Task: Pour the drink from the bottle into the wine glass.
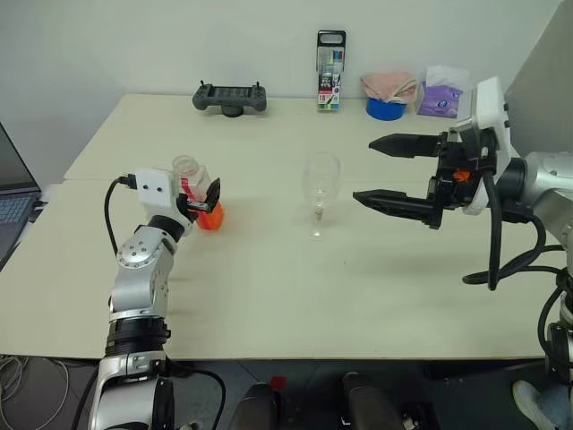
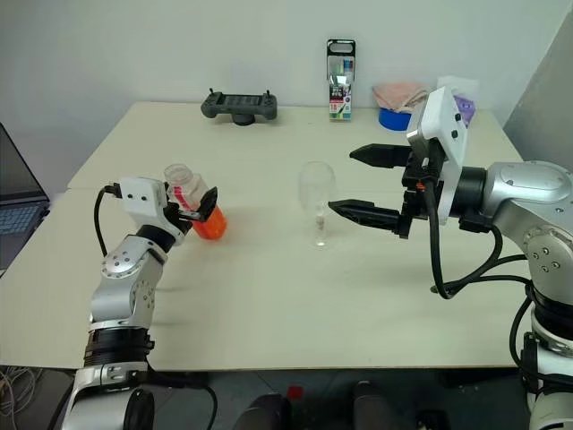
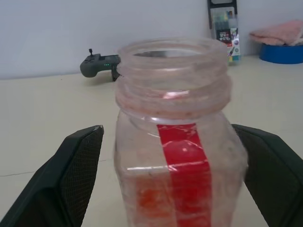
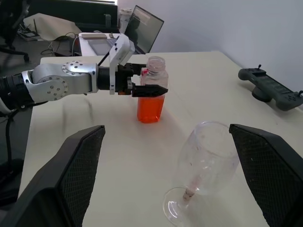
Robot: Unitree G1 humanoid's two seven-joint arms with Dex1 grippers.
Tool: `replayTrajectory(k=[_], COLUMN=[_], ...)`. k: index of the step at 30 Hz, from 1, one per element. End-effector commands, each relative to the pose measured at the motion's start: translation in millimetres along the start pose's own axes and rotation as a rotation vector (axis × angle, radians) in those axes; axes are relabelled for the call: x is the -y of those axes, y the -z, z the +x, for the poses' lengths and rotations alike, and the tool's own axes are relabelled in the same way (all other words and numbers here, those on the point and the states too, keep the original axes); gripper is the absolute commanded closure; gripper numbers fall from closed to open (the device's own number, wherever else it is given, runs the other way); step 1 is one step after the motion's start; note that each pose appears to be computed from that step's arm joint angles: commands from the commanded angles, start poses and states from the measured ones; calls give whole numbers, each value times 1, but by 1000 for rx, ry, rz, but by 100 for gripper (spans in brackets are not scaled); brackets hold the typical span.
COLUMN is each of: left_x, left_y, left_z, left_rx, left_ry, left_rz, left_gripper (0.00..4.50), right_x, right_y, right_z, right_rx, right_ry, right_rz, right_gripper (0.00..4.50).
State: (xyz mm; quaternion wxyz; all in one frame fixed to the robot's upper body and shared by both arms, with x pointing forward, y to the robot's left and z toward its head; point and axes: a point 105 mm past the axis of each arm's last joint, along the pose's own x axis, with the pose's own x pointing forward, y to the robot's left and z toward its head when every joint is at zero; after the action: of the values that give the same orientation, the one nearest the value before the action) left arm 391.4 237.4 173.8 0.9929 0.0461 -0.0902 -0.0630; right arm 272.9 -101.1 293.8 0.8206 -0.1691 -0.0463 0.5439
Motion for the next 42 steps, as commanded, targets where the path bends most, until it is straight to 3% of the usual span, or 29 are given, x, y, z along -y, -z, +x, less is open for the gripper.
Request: replayTrajectory(k=[1, 5, 9, 14, 18, 22, 30, 42], left_x=[0, 2, 2, 14, 55, 68, 99, 136], left_y=[-15, -15, -21, -51, -83, -98, -105, -123], left_z=[2, 2, 7, 23, 35, 48, 62, 70], left_rx=[61, 74, 91, 145, 230, 291, 378, 486], left_ry=[2, 15, 42, 154, 431, 499, 624, 686], left_rz=[34, 15, 26, 82, 400, 474, 726, 862], left_gripper=[39, 153, 250, 255, 255, 255, 257, 258], right_x=[-3, -4, 11, 32, 2, -13, -22, -21], right_y=[-7, -4, 2, 21, 49, 56, 53, 55], right_z=[-3, -3, -9, -25, -19, -16, -21, -23], right_rx=[6, 1, -1, 36, 41, 38, 71, 53], right_ry=[12, 18, 150, 394, 443, 425, 432, 453], right_rz=[-50, -36, -20, 29, 92, 108, 117, 98], right_gripper=[0, 0, 0, 0, 0, 0, 0, 0])
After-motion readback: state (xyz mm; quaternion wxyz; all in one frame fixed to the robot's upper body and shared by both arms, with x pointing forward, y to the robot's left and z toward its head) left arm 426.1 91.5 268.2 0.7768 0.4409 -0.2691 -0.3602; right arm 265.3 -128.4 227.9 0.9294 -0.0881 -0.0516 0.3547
